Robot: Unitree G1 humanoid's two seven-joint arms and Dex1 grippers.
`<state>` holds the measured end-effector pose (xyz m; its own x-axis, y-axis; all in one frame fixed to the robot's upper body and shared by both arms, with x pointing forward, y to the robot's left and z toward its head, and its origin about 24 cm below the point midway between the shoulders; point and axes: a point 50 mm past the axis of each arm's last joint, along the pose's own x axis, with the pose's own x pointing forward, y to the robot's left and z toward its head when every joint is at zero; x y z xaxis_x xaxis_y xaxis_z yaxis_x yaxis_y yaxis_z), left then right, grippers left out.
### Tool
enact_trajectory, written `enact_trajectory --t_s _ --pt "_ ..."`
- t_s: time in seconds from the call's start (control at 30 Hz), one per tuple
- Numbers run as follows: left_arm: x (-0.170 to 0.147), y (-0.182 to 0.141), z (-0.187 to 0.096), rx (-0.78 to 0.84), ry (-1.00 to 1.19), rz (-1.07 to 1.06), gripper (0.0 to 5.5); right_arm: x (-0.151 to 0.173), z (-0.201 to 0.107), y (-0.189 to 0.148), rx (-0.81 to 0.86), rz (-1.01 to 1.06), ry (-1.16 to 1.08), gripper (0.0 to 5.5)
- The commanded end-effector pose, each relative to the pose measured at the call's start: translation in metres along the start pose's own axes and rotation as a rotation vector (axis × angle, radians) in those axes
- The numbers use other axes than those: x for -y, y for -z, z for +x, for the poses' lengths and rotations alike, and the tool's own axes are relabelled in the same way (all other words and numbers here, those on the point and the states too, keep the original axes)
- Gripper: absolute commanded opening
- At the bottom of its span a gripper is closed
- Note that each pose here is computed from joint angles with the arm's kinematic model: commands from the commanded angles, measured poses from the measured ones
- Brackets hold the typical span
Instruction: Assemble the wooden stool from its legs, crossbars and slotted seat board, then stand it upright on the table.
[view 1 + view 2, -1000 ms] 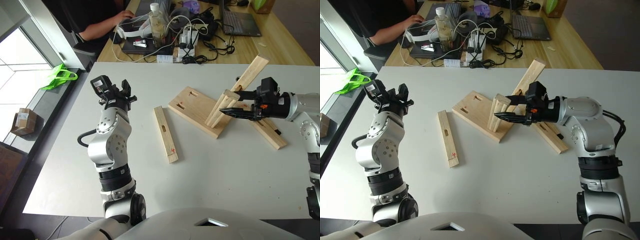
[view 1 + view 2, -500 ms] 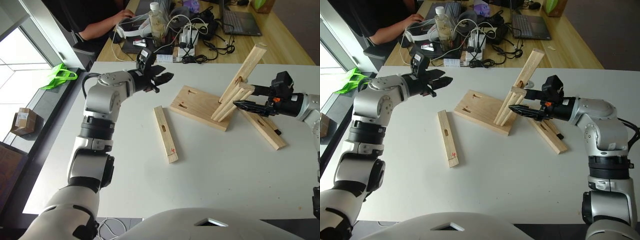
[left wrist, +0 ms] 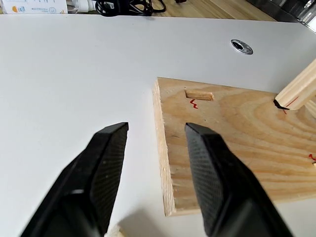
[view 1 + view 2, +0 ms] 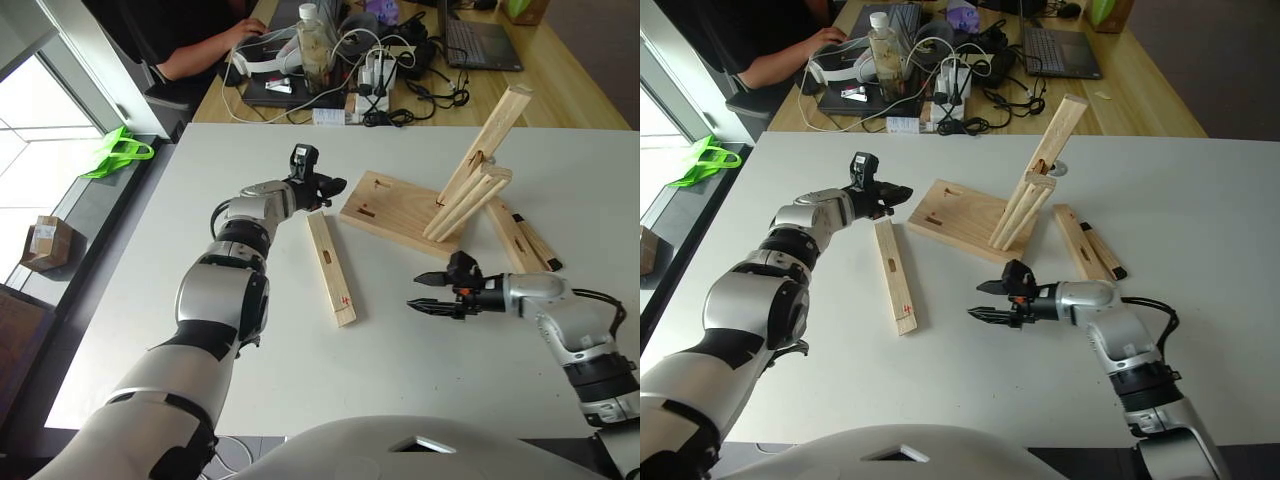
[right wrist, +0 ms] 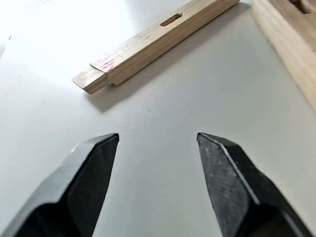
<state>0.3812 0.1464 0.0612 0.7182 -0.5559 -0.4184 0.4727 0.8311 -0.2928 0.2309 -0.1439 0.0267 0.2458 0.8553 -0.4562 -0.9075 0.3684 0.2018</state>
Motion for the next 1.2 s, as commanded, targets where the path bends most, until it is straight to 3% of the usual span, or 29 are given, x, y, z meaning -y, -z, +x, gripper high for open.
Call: enact_trajectory --t_s 0.03,0.17,0.3,0.43,0.5,0.6,0.73,0.93,1.1,1.2 --pt "0.007 -0.004 0.0 0.01 0.117 -0.115 2.14 0.016 0.025 -0.014 0.001 -0.077 0.204 2.94" --pt "0.011 -0.002 -0.006 -0.03 0.275 -0.164 2.14 0.034 0.02 -0.018 -0.002 -0.116 0.39 2.94" --pt "0.008 0.003 -0.024 -0.05 0.446 -0.151 2.14 0.067 -0.007 -0.027 0.018 -0.167 0.696 2.94" --pt "0.015 -0.003 -0.077 0.091 0.532 -0.105 2.14 0.1 -0.05 -0.028 0.001 -0.199 1.012 2.94" --pt "0.032 -0.004 -0.097 0.181 0.532 -0.084 2.14 0.092 -0.045 -0.033 0.07 -0.16 0.932 2.94" --pt "0.059 -0.013 -0.124 0.343 0.515 -0.068 2.14 0.047 -0.007 -0.058 0.244 -0.117 0.544 2.94" --pt "0.084 -0.028 -0.143 0.476 0.494 -0.053 2.14 0.05 0.024 -0.098 0.35 -0.088 0.509 2.94" --pt "0.104 -0.038 -0.155 0.51 0.469 -0.026 2.14 0.093 0.042 -0.116 -0.002 -0.34 0.422 2.94" --pt "0.115 -0.03 -0.155 0.522 0.437 -0.056 2.14 0.108 0.043 -0.116 -0.273 -0.459 0.306 2.94" --pt "0.121 -0.023 -0.153 0.527 0.409 -0.071 2.14 0.113 0.042 -0.114 -0.351 -0.483 0.296 2.94"
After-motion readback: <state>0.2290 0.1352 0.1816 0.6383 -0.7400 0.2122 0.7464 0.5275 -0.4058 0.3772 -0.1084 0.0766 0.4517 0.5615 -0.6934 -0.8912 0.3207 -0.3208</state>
